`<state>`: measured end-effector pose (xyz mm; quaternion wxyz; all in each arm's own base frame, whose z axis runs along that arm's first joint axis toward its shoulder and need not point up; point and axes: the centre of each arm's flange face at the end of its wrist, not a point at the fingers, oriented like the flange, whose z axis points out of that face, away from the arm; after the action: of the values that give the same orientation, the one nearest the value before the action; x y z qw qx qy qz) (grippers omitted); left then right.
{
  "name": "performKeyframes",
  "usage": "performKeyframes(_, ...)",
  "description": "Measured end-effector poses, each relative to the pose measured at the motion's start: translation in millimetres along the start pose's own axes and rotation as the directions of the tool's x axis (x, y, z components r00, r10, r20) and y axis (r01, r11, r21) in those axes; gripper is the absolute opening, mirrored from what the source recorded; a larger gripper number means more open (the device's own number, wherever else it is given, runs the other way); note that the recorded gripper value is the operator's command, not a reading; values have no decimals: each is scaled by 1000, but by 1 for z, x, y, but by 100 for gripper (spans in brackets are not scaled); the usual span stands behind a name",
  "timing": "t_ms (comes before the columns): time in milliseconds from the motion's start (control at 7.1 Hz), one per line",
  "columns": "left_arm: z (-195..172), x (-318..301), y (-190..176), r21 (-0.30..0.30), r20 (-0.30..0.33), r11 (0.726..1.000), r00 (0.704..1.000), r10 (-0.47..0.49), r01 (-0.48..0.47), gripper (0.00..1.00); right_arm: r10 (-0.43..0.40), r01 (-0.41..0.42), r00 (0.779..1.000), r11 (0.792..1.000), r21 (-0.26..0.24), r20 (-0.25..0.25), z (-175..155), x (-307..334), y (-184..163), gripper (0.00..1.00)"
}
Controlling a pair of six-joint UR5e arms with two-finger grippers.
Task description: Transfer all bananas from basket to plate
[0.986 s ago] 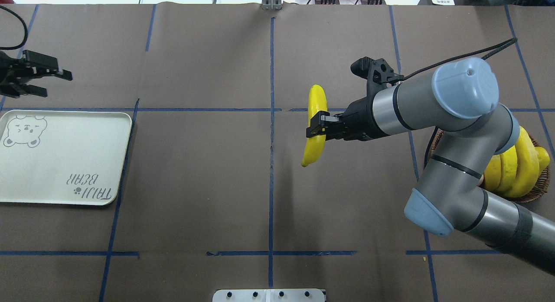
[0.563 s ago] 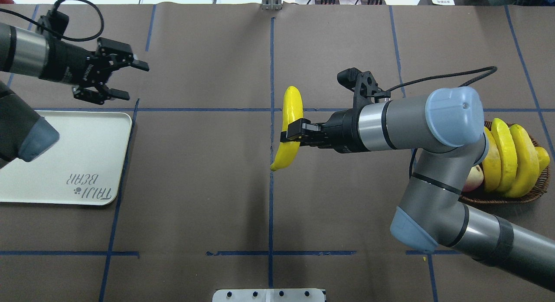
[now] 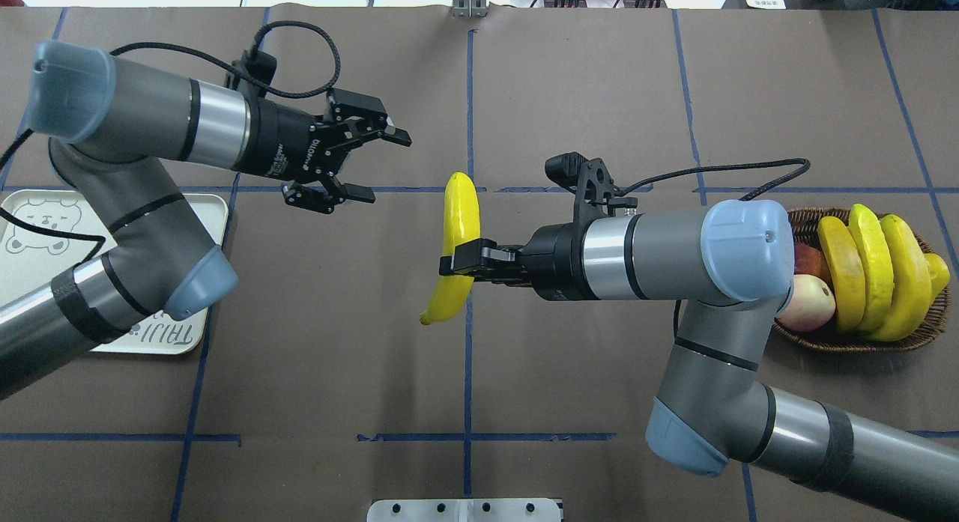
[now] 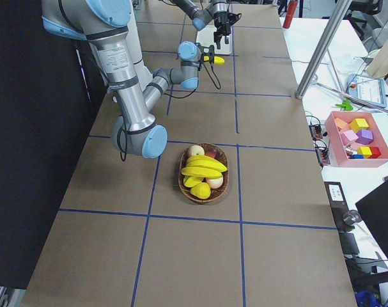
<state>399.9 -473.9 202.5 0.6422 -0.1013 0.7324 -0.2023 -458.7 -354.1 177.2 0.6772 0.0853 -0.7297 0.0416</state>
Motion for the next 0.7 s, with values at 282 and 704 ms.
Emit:
performKeyframes(282,33,-7,30,-3,-16,1000,1000,-1,1,97,1,-1,1000,1000,-12,7,4,-3,7,3)
performKeyframes(704,49,-12,51,-30,-19,1000,1000,2,-3,93,1,-1,1000,1000,-15,8,5,-4,9,3)
